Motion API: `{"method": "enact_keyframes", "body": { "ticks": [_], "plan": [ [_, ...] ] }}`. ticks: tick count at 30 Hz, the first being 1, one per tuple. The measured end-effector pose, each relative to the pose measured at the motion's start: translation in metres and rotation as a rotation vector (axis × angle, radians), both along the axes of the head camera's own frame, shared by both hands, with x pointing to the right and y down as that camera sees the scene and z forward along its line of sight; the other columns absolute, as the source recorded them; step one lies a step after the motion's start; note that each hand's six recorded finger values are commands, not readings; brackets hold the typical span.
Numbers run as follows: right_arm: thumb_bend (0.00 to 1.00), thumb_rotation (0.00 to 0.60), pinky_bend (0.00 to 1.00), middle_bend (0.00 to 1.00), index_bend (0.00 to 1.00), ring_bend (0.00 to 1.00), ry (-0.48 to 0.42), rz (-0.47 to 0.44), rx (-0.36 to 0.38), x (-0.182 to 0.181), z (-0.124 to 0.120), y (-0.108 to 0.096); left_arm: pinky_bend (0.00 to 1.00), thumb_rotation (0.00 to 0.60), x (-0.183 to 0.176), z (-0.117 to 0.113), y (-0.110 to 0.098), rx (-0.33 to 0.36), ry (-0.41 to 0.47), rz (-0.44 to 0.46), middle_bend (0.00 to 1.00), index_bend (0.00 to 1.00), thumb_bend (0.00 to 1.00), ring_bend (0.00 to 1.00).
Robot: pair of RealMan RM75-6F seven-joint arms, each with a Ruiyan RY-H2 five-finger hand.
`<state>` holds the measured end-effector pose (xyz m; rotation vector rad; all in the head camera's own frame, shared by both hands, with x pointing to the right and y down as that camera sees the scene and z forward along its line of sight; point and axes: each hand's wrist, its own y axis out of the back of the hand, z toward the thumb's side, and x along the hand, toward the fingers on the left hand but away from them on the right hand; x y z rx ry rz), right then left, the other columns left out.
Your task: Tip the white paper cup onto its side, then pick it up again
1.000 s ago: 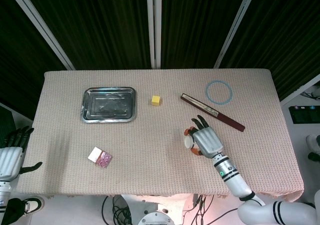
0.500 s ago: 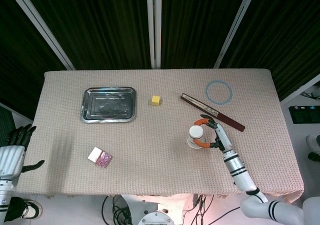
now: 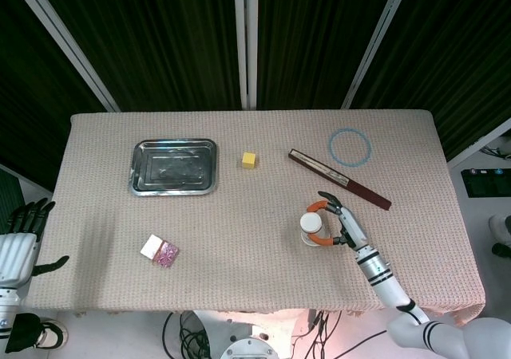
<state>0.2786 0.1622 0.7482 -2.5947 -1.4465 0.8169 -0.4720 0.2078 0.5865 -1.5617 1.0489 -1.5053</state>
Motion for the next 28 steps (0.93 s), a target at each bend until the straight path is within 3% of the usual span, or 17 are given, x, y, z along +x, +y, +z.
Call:
{"method": "enact_keyframes", "body": {
  "ticks": [2, 7, 12, 15, 18, 23, 28],
  "plan": [
    [0.01, 0.600, 0.00, 0.18, 0.03, 0.00, 0.016, -0.023, 0.006, 0.002, -0.001, 0.001, 0.08, 0.600, 0.000, 0.000, 0.000, 0.000, 0.001, -0.001, 0.01, 0.06, 0.08, 0.00],
    [0.00, 0.600, 0.00, 0.01, 0.00, 0.00, 0.044, -0.053, 0.051, 0.011, -0.014, 0.003, 0.08, 0.600, 0.003, 0.001, -0.001, -0.002, 0.001, 0.007, 0.01, 0.06, 0.08, 0.00],
    [0.00, 0.600, 0.00, 0.00, 0.00, 0.00, 0.066, -0.061, 0.142, 0.027, -0.039, 0.002, 0.08, 0.600, 0.005, -0.001, -0.001, 0.000, 0.001, 0.010, 0.01, 0.06, 0.08, 0.00],
    [0.00, 0.600, 0.00, 0.00, 0.00, 0.00, 0.150, -0.080, 0.214, 0.044, -0.056, 0.001, 0.08, 0.600, 0.005, -0.003, -0.001, 0.006, 0.003, 0.006, 0.01, 0.06, 0.08, 0.00],
    [0.00, 0.600, 0.00, 0.00, 0.00, 0.00, 0.313, -0.102, 0.279, 0.066, -0.069, 0.003, 0.08, 0.600, 0.005, -0.006, -0.002, 0.018, 0.006, 0.004, 0.01, 0.06, 0.08, 0.00],
    [0.00, 0.600, 0.00, 0.00, 0.00, 0.00, 0.692, -0.083, 0.363, 0.112, -0.102, 0.014, 0.08, 0.600, 0.007, -0.010, -0.006, 0.046, 0.009, 0.014, 0.01, 0.06, 0.08, 0.00],
    [0.00, 0.600, 0.00, 0.00, 0.00, 0.00, 1.027, 0.055, 0.282, 0.170, -0.149, 0.039, 0.08, 0.600, 0.006, -0.009, -0.005, 0.037, 0.008, 0.015, 0.01, 0.06, 0.08, 0.00]
  ]
}}
